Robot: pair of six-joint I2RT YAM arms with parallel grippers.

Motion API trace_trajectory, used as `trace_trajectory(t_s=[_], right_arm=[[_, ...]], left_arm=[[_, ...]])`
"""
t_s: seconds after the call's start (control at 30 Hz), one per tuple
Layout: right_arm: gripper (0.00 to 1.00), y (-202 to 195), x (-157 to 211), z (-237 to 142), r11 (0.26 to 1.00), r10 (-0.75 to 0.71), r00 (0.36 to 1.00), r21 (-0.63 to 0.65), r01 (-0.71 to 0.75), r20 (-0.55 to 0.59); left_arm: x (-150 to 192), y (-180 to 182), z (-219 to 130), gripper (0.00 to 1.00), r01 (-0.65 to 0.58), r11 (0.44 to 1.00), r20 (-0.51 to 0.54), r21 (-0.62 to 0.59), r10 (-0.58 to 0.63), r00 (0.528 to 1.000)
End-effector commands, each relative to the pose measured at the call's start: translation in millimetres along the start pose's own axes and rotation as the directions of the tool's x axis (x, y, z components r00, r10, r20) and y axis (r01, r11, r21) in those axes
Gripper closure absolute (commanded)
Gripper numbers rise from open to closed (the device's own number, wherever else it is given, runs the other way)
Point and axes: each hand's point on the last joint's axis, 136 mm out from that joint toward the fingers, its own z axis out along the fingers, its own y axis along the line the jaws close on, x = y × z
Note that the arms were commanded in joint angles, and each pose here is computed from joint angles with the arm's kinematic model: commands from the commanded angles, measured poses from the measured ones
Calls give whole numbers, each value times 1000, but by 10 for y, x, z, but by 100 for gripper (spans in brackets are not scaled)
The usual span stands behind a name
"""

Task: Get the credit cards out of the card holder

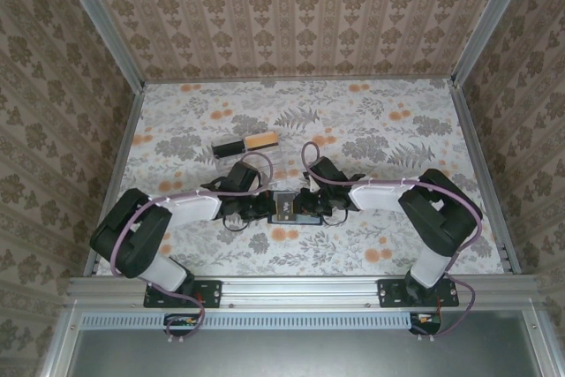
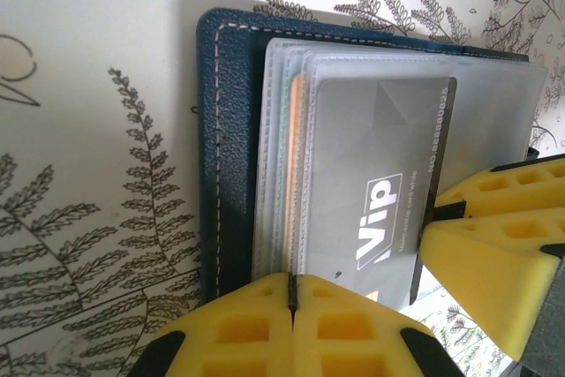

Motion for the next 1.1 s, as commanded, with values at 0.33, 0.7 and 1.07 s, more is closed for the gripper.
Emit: trace_trajectory(t_s=[0.33,0.7,1.07], right_arm=[[93,67,-40,-3,1000,11,1000,-16,-11,4],[100,-87,-25,-122,999,46,999,-11,-46,14],[100,-159,-9,-162,997,63,998,-39,-63,1]], left_arm=[[65,108,55,100,18,999,-29,-45,-19,999],[116,333,42,100,68,989,-43,-132,-74,996],[92,288,45,100,60,991,-46,-120,-66,997]])
